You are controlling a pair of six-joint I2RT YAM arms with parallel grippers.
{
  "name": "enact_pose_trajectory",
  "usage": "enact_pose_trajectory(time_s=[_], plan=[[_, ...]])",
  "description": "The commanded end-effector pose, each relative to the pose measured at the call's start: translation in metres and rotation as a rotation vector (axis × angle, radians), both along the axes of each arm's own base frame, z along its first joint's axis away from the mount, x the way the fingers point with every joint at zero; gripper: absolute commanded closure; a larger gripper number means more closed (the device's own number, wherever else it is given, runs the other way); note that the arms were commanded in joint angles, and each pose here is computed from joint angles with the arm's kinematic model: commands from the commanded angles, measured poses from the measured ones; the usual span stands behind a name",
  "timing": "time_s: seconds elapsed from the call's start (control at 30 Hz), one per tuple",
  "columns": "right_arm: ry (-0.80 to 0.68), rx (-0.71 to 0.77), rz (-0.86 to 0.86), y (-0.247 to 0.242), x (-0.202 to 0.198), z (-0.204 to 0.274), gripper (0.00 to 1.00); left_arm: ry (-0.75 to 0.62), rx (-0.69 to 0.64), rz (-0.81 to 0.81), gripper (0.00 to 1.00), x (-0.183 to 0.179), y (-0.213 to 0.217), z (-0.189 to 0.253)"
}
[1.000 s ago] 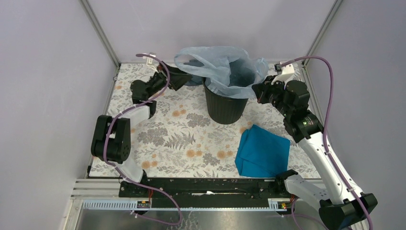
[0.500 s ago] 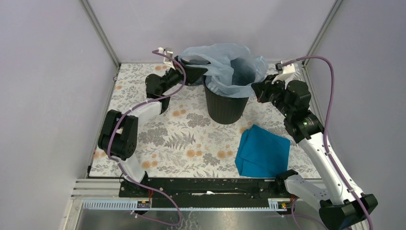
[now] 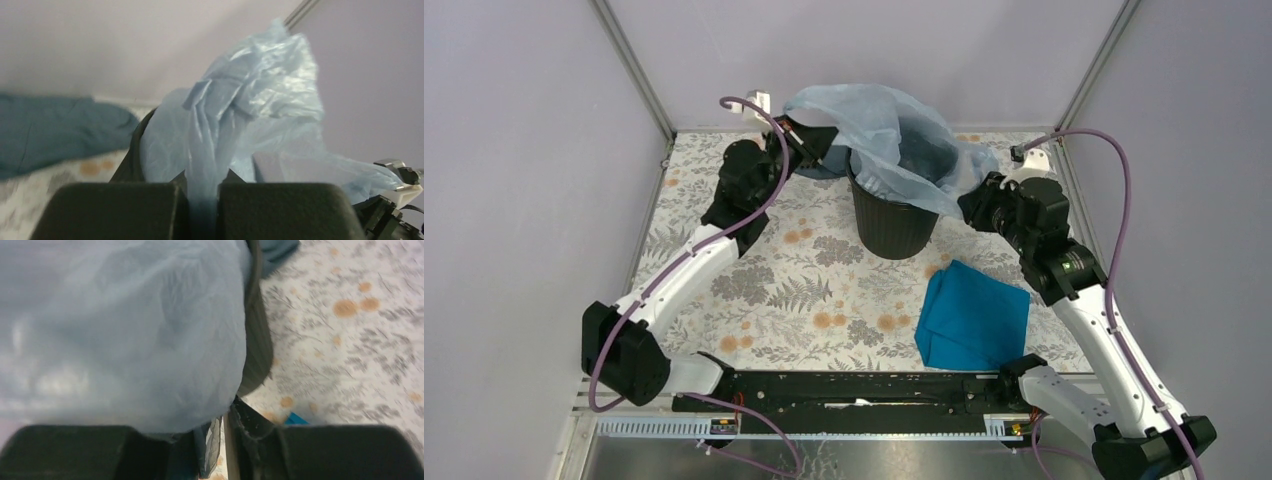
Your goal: Put the trash bags into the trash bin
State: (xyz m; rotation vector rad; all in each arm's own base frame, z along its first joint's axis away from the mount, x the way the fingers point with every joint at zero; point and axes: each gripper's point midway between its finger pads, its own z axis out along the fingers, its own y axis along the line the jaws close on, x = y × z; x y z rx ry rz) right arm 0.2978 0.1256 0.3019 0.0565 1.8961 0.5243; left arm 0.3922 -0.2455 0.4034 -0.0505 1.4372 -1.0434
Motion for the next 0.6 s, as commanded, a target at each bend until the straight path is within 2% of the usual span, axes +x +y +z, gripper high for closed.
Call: enact_pose_trajectory(time_s=[0.0, 0.13, 0.33, 0.43, 0.57], plan=[[0.200, -0.020, -0.182, -0.023, 0.000, -0.031, 0.73, 0.336, 0.036, 0.164, 1.00, 0.004, 0.020, -0.083], [0.296, -0.057, -0.209, -0.027, -0.001, -0.051, 0.79, 0.419, 0.099, 0.168, 1.00, -0.005, 0.024, -0.107], [0.227, -0.075, -0.220, -0.033, 0.001, -0.044, 0.80, 0.426, 0.142, 0.173, 1.00, -0.020, 0.034, -0.120], [0.219, -0.121, -0.263, -0.045, 0.001, -0.043, 0.87, 0.468, 0.183, 0.176, 1.00, -0.028, 0.039, -0.135], [0.199, -0.135, -0.266, -0.049, -0.002, -0.041, 0.92, 0.443, 0.201, 0.188, 1.00, -0.039, 0.048, -0.138]])
